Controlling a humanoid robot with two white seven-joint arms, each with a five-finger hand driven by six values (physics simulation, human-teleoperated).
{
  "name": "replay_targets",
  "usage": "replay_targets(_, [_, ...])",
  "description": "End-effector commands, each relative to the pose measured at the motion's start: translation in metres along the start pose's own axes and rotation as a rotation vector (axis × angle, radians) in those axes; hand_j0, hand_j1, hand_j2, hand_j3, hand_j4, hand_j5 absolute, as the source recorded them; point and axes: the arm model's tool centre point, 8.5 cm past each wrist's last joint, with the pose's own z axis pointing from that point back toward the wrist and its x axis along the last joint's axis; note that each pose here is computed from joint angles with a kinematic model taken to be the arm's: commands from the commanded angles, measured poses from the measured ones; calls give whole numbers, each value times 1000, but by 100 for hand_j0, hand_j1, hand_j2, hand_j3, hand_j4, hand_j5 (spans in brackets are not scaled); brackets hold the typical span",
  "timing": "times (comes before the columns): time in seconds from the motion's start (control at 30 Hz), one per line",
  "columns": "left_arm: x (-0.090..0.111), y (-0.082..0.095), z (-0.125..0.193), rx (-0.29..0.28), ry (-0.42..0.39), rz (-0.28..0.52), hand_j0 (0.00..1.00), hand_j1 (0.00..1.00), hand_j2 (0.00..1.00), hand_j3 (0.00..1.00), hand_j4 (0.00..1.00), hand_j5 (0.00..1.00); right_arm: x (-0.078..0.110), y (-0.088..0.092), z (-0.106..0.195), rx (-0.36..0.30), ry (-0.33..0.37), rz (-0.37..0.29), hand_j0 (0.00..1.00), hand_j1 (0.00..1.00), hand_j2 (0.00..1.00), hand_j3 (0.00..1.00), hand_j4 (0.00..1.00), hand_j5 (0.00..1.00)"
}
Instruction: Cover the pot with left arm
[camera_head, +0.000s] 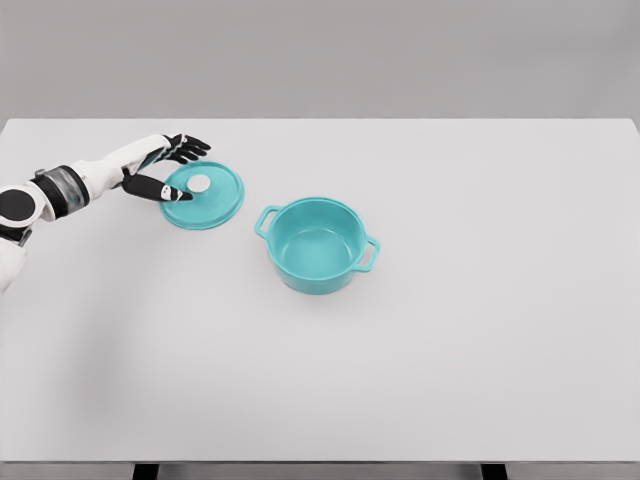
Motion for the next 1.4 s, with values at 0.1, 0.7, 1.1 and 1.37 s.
replay_targets(0.1, [-3,0,0,22,8,1,81,81,81,81,81,81,1,0,0,0,-1,2,100,100,100,100,100,100])
replay_targets(0.7, [-6,-7,-6,38,26,-18,81,81,81,81,81,81,1,0,0,0,-2,1,100,100,100,100,100,100])
replay_targets(1.1, [-8,-12,-5,29,7,-25,73,73,73,73,73,73,1,0,0,0,-1,2,100,100,100,100,100,100])
replay_targets(1.37, [-10,-21,-7,28,-4,-31,65,65,65,65,65,65,0,0,0,0,-1,0,100,100,100,100,100,100])
